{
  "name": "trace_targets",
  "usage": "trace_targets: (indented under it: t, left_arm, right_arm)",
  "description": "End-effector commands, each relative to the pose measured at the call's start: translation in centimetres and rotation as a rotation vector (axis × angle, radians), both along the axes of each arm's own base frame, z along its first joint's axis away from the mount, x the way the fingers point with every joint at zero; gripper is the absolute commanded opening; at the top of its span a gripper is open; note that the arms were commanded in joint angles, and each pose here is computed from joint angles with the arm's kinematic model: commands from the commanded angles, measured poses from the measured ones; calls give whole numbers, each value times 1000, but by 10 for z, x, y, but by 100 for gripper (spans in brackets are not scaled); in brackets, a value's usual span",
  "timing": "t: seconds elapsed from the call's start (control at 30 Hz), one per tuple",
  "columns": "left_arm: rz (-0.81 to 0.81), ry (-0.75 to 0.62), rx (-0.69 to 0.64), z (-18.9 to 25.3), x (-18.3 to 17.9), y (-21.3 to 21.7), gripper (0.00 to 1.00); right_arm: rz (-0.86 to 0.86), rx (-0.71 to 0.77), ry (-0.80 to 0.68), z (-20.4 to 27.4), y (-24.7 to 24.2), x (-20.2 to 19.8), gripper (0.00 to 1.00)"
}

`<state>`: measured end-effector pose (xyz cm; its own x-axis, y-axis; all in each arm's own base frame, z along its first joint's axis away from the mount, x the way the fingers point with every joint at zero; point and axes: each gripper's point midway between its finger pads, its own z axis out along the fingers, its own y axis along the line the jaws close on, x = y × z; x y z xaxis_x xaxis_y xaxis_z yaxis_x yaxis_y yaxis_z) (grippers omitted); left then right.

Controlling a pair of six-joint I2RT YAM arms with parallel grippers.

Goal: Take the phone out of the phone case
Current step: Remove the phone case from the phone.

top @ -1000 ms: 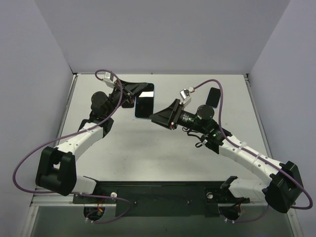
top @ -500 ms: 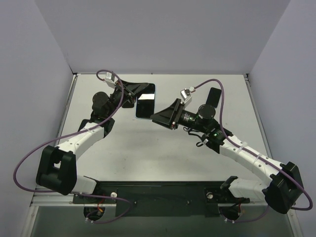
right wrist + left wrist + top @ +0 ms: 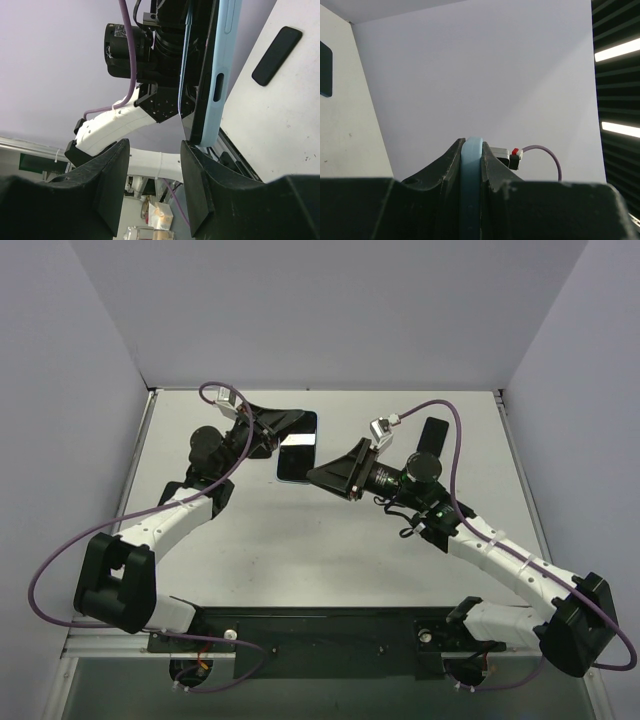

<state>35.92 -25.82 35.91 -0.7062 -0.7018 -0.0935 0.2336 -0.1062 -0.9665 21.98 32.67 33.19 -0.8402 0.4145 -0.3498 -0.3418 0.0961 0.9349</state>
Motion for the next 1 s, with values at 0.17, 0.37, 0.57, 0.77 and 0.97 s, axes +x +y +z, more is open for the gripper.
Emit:
trace_targets:
  t: [0.17,0.37,0.57,0.77,0.97]
  left_arm:
    - [-39,-123,-135,54,-17,4,0]
    - [-36,-126,-142,57,-16,5,0]
    - [-34,-121,-141,57,-15,6,0]
    - [-34,-124,-144,59,-16,7,0]
    - [-49,-127,-151,61,-21,4,0]
  right_arm:
    - [2,50,-70,19,-2,-3,41]
    - [-2,39,-65,14,-3,-4,41]
    - [5,32,-70,14,-5,-7,41]
    - [1,30,-74,13,-6,-7,41]
    - [-9,37,-73,18,-4,-2,41]
